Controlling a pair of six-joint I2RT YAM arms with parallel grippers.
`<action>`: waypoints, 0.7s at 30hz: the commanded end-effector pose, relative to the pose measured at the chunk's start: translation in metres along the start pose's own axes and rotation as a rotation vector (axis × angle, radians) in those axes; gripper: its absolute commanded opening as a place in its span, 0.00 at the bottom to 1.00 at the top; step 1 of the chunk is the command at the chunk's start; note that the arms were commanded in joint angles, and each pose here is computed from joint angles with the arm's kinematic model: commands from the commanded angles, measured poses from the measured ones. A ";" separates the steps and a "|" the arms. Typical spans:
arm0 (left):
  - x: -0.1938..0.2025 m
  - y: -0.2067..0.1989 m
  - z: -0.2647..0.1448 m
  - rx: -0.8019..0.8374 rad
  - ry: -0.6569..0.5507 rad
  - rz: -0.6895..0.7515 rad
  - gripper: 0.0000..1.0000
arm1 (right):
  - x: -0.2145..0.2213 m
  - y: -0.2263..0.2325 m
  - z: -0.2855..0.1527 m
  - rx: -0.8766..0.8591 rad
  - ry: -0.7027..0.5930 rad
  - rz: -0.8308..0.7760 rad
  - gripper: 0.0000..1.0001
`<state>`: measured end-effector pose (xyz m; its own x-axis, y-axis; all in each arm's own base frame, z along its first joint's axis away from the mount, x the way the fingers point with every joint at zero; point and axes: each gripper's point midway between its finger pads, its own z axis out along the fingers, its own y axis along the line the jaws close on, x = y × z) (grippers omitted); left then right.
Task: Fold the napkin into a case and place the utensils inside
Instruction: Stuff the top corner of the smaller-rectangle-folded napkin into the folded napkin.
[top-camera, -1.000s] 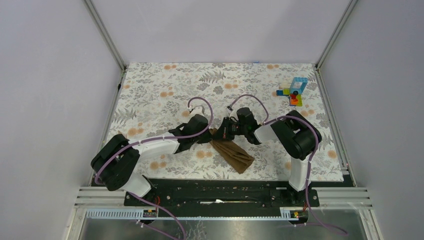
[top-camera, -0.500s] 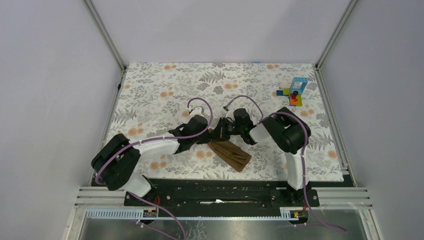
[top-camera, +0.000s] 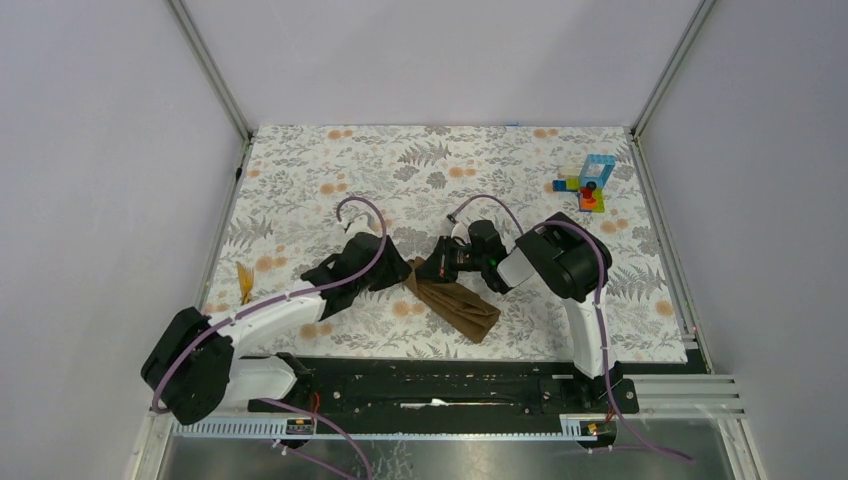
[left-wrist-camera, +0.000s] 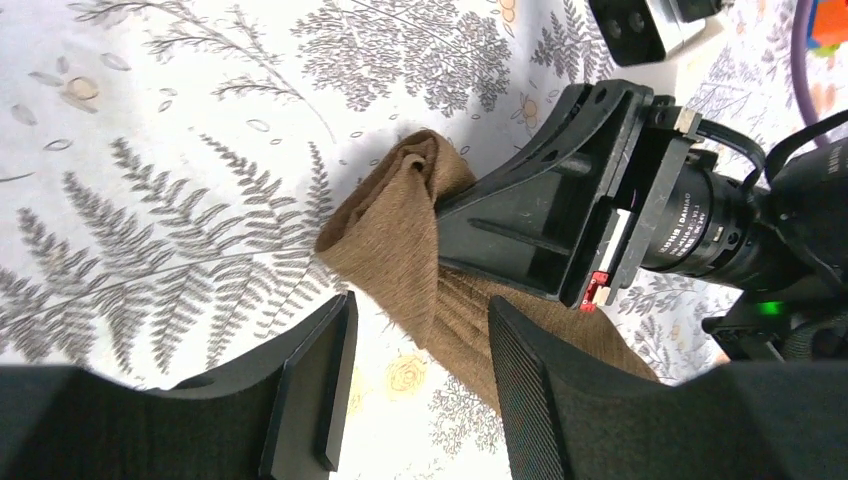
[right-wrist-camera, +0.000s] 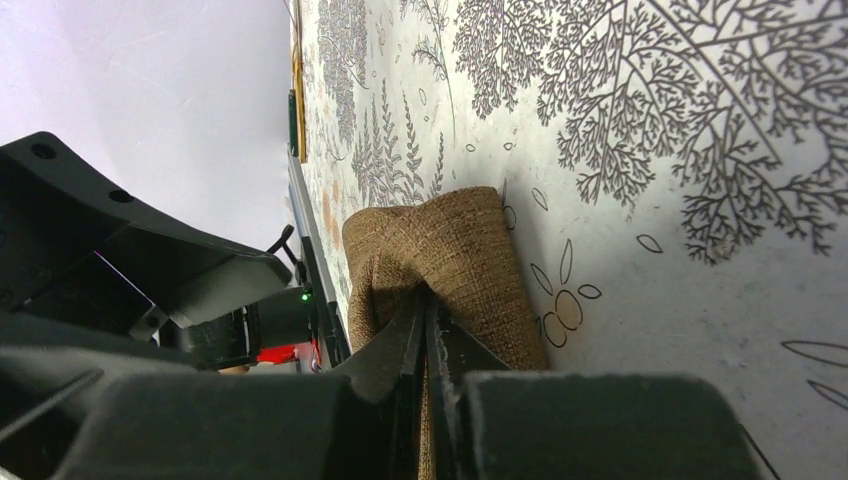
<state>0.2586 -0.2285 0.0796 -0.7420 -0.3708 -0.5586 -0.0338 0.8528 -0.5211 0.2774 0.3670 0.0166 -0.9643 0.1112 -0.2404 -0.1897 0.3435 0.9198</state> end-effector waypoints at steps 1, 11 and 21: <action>0.002 0.012 -0.011 -0.002 0.029 -0.100 0.52 | 0.001 -0.005 -0.003 0.035 -0.003 -0.030 0.05; 0.013 0.027 0.029 -0.064 0.091 -0.107 0.16 | -0.004 0.014 -0.005 0.027 0.004 -0.063 0.08; 0.021 0.023 0.048 -0.068 0.113 -0.061 0.16 | 0.017 0.017 0.030 0.045 0.055 -0.092 0.16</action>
<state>0.2648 -0.2212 0.0185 -0.8168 -0.3953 -0.4202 -0.1676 0.8595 -0.4829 0.2738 0.3791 0.0211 -0.9577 0.0810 -0.2763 -0.2237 0.3946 0.8912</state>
